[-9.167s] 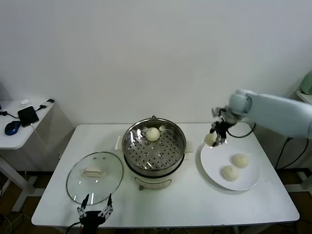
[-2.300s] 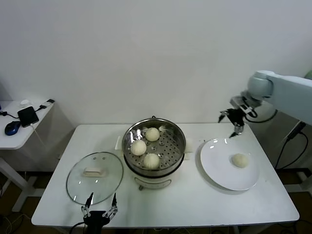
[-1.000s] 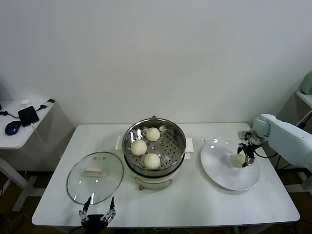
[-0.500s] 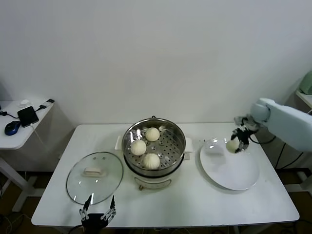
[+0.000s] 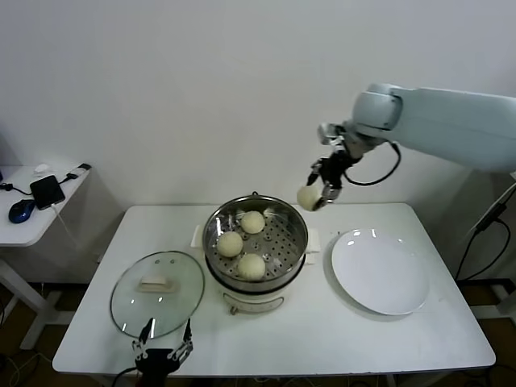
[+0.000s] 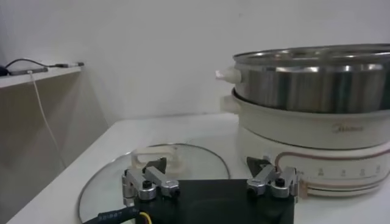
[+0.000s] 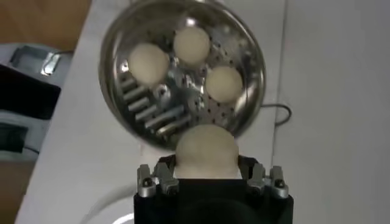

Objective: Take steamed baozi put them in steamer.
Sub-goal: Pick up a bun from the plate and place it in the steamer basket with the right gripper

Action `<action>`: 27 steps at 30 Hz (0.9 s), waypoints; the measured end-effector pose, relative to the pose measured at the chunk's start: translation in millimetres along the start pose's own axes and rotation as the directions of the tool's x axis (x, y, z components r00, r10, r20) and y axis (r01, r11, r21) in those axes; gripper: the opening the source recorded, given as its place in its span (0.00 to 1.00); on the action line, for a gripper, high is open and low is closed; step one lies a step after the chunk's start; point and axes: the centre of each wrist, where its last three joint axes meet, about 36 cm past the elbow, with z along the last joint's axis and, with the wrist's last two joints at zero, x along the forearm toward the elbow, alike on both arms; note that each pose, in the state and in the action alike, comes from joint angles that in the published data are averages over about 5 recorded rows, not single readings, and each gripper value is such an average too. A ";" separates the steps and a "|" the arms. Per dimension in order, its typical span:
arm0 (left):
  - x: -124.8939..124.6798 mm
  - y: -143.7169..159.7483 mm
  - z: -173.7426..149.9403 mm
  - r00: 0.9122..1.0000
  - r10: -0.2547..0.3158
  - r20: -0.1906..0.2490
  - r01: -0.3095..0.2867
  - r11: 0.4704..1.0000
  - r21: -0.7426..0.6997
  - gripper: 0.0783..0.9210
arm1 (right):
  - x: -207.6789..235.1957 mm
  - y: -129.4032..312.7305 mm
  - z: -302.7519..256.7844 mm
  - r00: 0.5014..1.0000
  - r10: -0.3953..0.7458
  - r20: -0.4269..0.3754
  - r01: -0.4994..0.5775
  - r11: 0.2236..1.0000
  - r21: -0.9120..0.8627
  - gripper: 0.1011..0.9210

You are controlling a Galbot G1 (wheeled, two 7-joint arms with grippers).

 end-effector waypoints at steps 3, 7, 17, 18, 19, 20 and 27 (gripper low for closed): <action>-0.5 1.5 -2.2 1.000 -0.003 0.005 0.003 1.000 0.004 0.88 | -18.3 3.5 -19.2 1.000 -0.017 -0.014 0.017 1.000 -0.003 0.70; -1.1 3.1 -3.4 1.000 -0.007 0.007 0.007 1.000 0.007 0.88 | -47.5 6.0 -36.4 0.999 -0.031 -0.039 0.031 0.999 -0.012 0.70; -3.8 1.7 -3.8 1.000 -0.005 0.009 0.005 1.000 0.018 0.88 | -106.9 10.5 -42.8 0.994 -0.043 -0.102 0.040 0.999 -0.035 0.70; -3.9 1.4 -4.1 1.000 -0.005 0.009 0.005 1.000 0.020 0.88 | -111.4 11.5 -42.8 0.993 -0.044 -0.107 0.040 0.999 -0.035 0.70; -4.1 1.0 -4.5 1.000 -0.004 0.009 0.004 1.000 0.022 0.88 | -115.6 12.6 -42.7 0.993 -0.045 -0.111 0.041 0.999 -0.036 0.70; -4.3 0.6 -4.8 1.000 -0.004 0.010 0.004 1.000 0.024 0.88 | -119.8 13.6 -42.6 0.992 -0.046 -0.115 0.041 0.998 -0.037 0.70; -4.4 -0.8 -4.9 1.000 -0.001 0.009 0.001 1.000 0.029 0.88 | -140.2 17.4 -43.5 0.990 -0.046 -0.135 0.041 0.998 -0.039 0.70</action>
